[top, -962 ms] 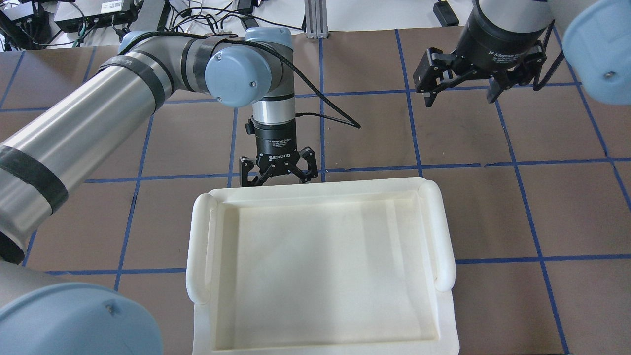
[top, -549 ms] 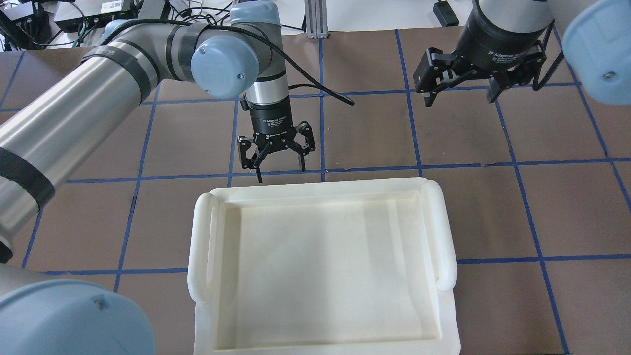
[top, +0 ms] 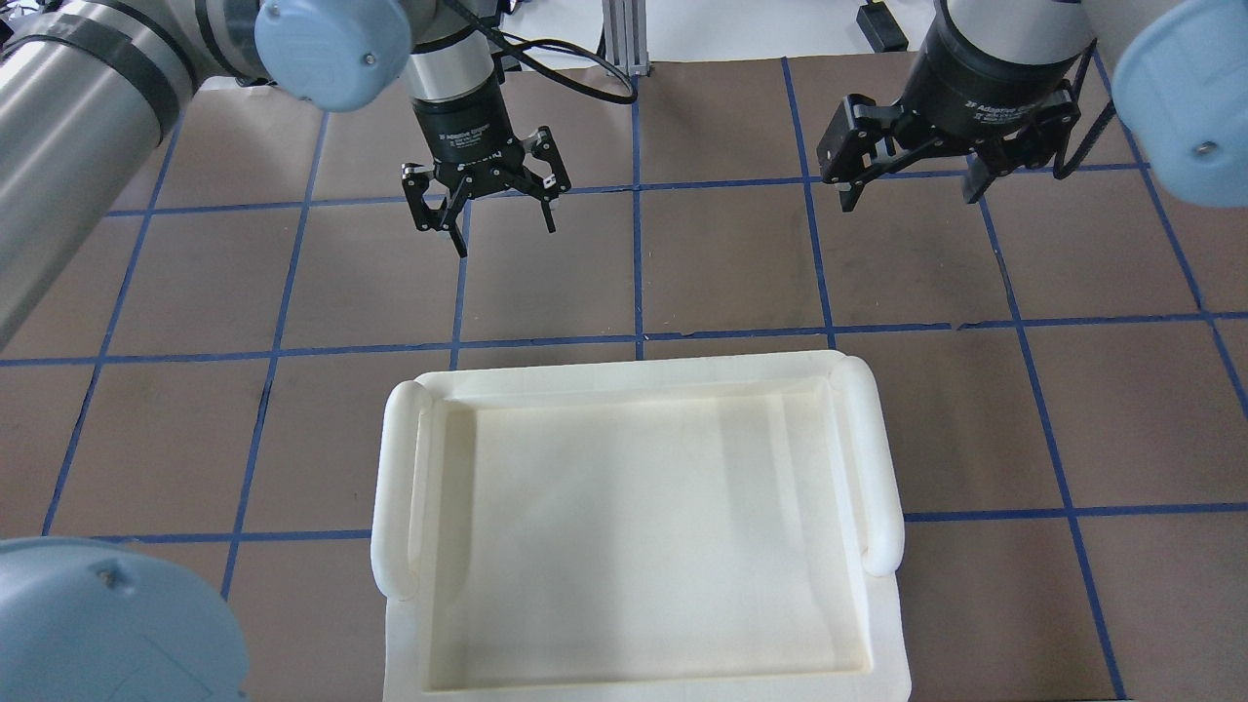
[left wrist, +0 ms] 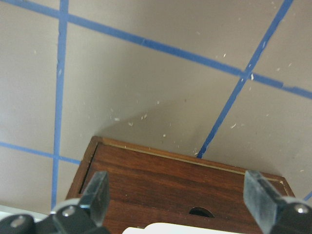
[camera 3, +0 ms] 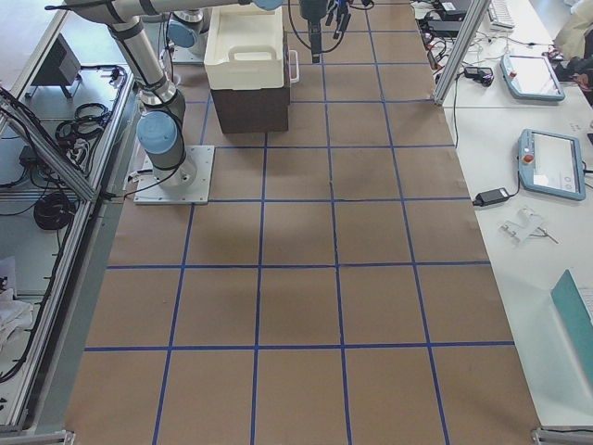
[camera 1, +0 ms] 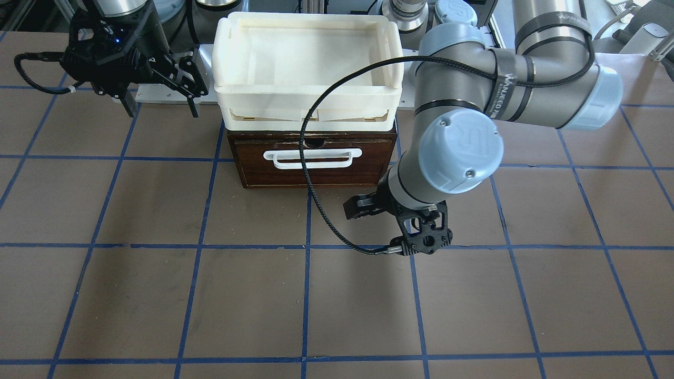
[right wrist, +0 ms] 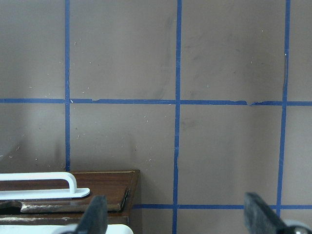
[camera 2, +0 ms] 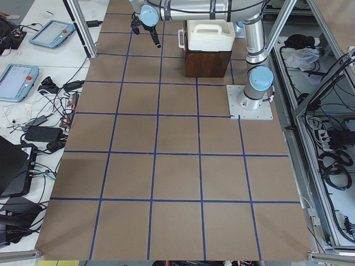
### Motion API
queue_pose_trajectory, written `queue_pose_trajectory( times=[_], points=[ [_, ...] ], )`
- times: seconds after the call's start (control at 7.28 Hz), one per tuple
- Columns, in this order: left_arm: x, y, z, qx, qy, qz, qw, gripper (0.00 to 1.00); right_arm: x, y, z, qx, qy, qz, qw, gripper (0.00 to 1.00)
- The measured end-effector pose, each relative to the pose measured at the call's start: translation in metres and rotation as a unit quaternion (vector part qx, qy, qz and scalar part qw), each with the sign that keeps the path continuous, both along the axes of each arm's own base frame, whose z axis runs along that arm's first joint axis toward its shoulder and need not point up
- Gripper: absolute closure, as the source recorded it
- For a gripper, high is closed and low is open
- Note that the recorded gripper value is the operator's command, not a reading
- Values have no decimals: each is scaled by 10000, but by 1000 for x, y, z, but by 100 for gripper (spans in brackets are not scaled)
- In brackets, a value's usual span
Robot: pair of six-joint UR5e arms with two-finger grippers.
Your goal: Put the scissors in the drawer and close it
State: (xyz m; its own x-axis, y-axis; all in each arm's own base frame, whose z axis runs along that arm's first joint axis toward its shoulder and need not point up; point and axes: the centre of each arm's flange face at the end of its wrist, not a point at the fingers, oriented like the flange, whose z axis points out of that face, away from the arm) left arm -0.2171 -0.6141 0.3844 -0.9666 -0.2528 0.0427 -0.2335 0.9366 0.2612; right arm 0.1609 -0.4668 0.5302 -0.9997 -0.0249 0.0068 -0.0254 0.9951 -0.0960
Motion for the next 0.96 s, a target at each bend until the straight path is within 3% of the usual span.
queue_pose_trajectory(
  times=[0.41,0.96],
  points=[
    [57,-3,58,-834,157,-471,9953,0,0,0,0,1,3,1,10000,0],
    [96,18,107,-1562,-328,-1069,9814,0,0,0,0,8,5,18,10000,0]
  ],
)
